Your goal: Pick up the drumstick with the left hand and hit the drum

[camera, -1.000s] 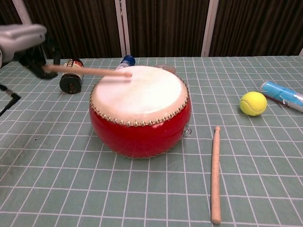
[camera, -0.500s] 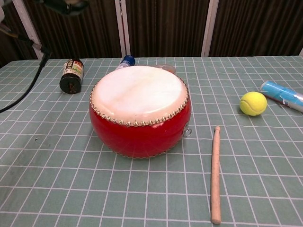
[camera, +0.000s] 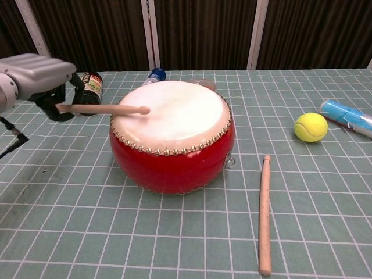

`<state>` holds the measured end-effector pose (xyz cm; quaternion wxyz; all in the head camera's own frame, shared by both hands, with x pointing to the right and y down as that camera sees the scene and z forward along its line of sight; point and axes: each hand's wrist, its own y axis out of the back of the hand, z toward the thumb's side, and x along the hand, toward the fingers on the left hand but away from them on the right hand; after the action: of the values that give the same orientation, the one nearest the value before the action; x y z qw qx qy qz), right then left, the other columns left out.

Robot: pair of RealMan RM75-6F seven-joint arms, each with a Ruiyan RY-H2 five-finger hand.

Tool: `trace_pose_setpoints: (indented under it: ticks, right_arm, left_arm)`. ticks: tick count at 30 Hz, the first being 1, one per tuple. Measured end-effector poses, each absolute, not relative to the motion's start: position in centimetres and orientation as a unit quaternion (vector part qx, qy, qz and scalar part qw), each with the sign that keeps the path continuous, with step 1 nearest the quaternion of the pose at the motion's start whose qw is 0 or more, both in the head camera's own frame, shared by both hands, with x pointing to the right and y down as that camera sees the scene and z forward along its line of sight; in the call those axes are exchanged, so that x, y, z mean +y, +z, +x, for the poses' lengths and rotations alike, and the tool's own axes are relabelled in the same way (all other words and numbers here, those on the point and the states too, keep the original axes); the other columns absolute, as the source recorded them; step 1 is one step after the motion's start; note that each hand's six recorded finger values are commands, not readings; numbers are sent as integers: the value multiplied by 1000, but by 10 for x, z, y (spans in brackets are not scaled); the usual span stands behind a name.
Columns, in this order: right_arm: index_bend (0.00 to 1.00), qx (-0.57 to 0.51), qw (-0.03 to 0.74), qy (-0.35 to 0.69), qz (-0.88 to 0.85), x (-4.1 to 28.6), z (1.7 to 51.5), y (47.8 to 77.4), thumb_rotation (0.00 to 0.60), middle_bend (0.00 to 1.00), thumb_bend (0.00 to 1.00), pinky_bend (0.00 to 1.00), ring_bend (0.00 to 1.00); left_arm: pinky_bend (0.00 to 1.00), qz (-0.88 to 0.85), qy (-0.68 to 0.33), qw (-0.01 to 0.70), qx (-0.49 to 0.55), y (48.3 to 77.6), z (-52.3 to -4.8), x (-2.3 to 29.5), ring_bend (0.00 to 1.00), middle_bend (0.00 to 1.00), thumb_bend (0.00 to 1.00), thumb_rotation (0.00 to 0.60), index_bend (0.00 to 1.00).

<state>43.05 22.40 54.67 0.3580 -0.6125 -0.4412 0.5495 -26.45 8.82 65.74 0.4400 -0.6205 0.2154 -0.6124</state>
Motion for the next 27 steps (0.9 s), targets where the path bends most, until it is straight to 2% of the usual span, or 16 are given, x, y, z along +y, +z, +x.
trace_pose_setpoints:
  ticks: [3, 7, 14, 18, 23, 27]
  right_arm:
    - [0, -441, 357, 549, -613, 225, 430, 546, 600, 0, 331, 110, 0]
    - [0, -442, 357, 549, -613, 225, 430, 546, 600, 0, 331, 111, 0]
    - [0, -443, 356, 549, -612, 225, 431, 546, 600, 0, 332, 110, 0]
    - [0, -442, 356, 550, -613, 225, 430, 547, 600, 0, 331, 109, 0]
    - [0, -442, 357, 550, -613, 225, 429, 546, 600, 0, 332, 110, 0]
    - [0, -442, 357, 550, -612, 225, 429, 547, 600, 0, 331, 111, 0]
  left_arm:
    - [955, -615, -643, 420, 179, 658, -276, 90, 1000, 1000, 482, 600, 745]
    - [955, -624, -640, 403, 193, 644, -279, 85, 1000, 1000, 482, 600, 742]
    - [935, -662, -550, 425, 281, 598, -265, 77, 998, 1000, 470, 600, 733]
    - [923, -678, -503, 445, 300, 576, -273, 91, 968, 1000, 469, 600, 719]
    - [911, -685, -518, 430, 278, 577, -299, 115, 919, 998, 459, 600, 715]
    - [886, -683, -538, 416, 266, 586, -317, 128, 877, 960, 458, 600, 674]
